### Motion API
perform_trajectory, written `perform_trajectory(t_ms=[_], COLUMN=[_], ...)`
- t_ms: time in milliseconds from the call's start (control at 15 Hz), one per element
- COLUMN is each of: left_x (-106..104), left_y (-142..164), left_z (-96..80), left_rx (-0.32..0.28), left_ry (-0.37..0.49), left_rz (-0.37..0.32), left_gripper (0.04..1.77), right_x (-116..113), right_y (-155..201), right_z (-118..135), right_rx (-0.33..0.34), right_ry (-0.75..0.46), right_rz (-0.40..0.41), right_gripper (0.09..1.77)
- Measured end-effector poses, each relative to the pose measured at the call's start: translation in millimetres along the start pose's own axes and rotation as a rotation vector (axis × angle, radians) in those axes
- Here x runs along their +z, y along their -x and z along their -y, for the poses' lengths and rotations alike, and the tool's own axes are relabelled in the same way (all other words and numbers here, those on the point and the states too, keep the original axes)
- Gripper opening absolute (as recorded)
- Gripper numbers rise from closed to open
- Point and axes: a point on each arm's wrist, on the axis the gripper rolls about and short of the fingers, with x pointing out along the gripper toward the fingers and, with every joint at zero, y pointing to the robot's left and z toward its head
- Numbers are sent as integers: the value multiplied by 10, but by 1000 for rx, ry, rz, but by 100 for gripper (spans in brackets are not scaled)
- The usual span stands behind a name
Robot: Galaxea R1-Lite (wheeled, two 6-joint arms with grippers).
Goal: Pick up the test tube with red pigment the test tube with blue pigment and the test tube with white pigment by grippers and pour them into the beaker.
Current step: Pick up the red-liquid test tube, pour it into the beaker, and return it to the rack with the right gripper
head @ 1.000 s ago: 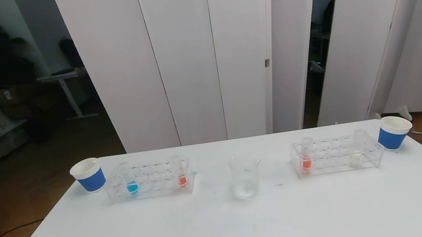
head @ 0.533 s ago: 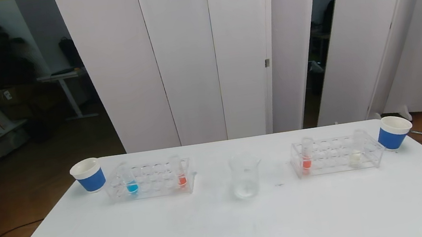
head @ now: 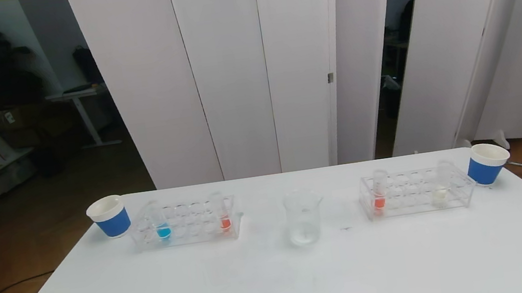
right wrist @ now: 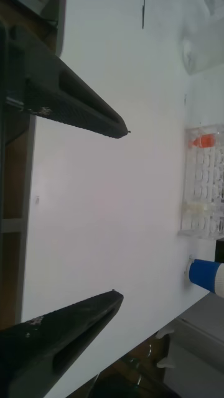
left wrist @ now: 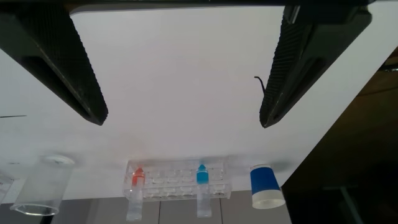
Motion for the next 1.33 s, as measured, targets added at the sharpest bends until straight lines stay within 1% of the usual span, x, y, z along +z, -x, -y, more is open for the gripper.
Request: perform_trajectory(t_ms=[333, 467, 600, 800, 1000, 1200, 1333], left_x=[0, 0, 0, 0, 0, 0, 0], left_y=[0, 0, 0, 0, 0, 0, 0], left_z=[0, 0, 0, 0, 0, 0, 0], left_rx=[0, 0, 0, 0, 0, 0, 0], left_ry=[0, 0, 0, 0, 0, 0, 0], left_rz=[0, 0, 0, 0, 0, 0, 0], left_gripper=[174, 174, 174, 174, 174, 174, 174], right_x=[3, 91, 252, 639, 1184, 1688, 1895], right_y=[2, 43, 91, 133, 43, -251, -553], right_z=[1, 2, 4, 14, 31, 51, 60], right_rx=[-3, -2, 2, 4, 18, 21, 25], right_ry=[3, 5, 6, 8, 9, 7, 3], right_rz=[1, 31, 65, 97, 149, 184, 172], right_gripper=[175, 175, 175, 175, 175, 175, 175])
